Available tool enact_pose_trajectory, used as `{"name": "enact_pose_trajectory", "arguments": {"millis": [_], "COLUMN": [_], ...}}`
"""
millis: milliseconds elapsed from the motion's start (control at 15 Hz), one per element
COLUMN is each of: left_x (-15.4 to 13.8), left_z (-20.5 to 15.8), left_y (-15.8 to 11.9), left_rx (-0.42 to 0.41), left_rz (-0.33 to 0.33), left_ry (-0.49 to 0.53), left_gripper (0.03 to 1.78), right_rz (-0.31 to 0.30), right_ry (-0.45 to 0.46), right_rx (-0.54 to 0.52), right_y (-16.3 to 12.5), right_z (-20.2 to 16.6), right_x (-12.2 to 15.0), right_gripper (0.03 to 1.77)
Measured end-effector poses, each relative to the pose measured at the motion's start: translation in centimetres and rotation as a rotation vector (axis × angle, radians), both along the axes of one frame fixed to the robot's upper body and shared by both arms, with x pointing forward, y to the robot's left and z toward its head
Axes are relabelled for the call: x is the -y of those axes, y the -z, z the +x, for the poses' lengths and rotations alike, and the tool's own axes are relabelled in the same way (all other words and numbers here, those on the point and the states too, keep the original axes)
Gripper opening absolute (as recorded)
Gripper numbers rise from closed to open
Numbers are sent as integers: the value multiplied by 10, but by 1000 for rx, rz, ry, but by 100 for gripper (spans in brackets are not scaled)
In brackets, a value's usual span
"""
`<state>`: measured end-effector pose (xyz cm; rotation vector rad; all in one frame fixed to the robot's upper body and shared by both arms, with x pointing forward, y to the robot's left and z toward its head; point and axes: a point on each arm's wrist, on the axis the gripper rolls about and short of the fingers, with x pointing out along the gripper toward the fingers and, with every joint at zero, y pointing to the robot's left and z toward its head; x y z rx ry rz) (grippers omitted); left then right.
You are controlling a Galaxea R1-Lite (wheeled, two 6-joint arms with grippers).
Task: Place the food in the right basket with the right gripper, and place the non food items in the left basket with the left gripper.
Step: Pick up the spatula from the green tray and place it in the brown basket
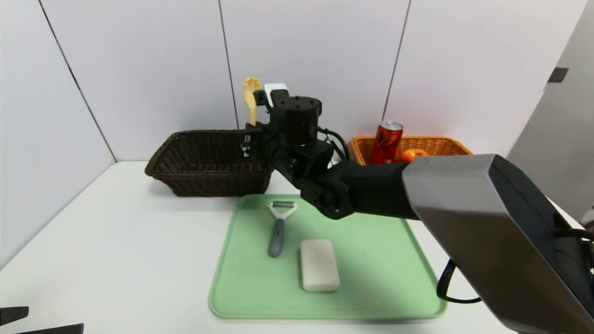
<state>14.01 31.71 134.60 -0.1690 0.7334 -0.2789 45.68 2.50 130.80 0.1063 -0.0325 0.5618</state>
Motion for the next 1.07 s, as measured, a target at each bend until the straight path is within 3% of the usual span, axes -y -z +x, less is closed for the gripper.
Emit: {"name": "enact_pose_trajectory", "arguments": {"millis": [933,1067], "left_x": [0,-1], "left_z": [-1,-2], "left_y": [5,5], "left_rx": [-16,-15], "left_rz": [6,6], "left_ry": [0,0], "left_gripper": [169,169], "right_rz": [-97,-100], "right_ry": [14,15], "right_rx": [-36,-34], "right_y": [35,36], "right_z": [13,13], "right_x": [-4,-4], "right_gripper": [15,47]}}
